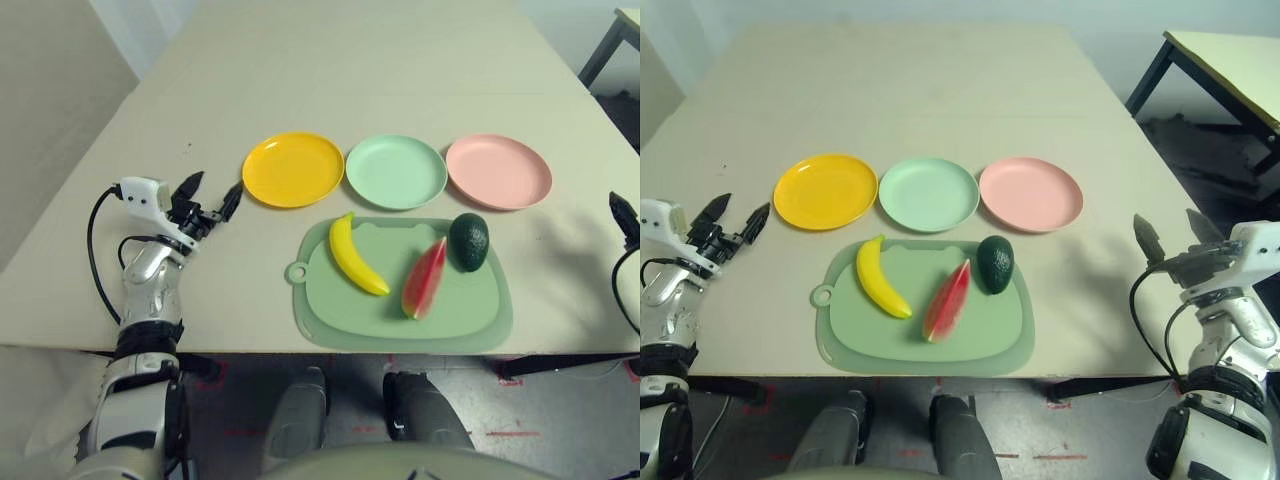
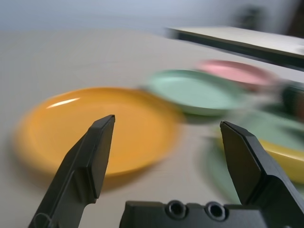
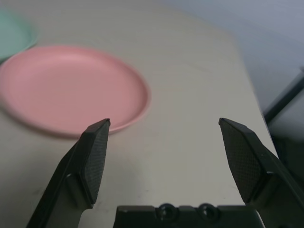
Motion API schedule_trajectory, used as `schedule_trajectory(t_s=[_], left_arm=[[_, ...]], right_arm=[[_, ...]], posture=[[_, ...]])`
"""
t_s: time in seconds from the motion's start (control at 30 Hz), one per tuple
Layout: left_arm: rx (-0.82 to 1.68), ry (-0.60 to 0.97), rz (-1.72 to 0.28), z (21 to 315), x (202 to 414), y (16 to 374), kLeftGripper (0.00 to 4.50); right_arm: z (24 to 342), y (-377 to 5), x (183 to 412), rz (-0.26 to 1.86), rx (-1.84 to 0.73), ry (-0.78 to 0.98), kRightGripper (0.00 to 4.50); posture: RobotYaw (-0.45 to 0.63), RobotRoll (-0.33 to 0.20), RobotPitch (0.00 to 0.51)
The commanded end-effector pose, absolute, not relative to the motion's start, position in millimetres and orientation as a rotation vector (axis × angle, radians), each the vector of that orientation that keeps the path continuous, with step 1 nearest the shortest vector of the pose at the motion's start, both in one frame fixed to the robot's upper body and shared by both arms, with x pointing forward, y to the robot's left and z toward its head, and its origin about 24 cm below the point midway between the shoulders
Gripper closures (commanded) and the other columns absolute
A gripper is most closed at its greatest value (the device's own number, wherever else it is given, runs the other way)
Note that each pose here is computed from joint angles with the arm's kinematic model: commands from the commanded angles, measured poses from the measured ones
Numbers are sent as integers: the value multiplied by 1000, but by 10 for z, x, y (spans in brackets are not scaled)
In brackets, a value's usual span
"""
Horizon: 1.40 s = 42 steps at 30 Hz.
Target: Place the fruits into color-matched plates.
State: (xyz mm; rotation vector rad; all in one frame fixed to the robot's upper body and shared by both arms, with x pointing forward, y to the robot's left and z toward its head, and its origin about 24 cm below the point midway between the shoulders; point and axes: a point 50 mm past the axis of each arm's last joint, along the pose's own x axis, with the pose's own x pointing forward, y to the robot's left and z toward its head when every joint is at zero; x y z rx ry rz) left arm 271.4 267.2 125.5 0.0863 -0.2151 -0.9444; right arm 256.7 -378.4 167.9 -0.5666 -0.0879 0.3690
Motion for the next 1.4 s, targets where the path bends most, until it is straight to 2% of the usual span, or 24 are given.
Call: schedule_trajectory(t_s=[0.03, 0.13, 0.23, 0.33, 0.43, 0.53, 0.9, 1.4], left_arm=[[125, -88, -1246, 1282, 2555, 2605, 0], [138, -22, -1396, 1308, 2538, 2559, 0], [158, -24, -1457, 1302, 2614, 2470, 0], [168, -54, -1467, 1275, 2696, 2388, 0], [178, -65, -1474, 1239, 2722, 2332, 0], [182, -66, -1484, 1191, 2694, 2288, 0], [192, -58, -1462, 1136, 2576, 2310, 0], [213, -42, -1461, 1102, 2527, 2284, 0]], right_arm=[[1984, -3473, 2628, 623, -847, -9, 48], [2253, -3155, 2685, 837, -1072, -4, 48], [2404, -2751, 2775, 1054, -1243, -67, 48], [2343, -2431, 2838, 1274, -1465, -93, 48], [2272, -2232, 2869, 1437, -1541, -121, 48], [2198, -2127, 2919, 1574, -1624, -62, 48], [2167, -2084, 3138, 1689, -1905, 133, 48], [2044, -1942, 3273, 1691, -1879, 106, 48]], posture=[[23, 0, 219], [-18, 0, 214], [-48, 0, 214], [-63, 0, 204], [-52, 0, 200], [-28, 0, 195], [25, 0, 189], [38, 0, 181]])
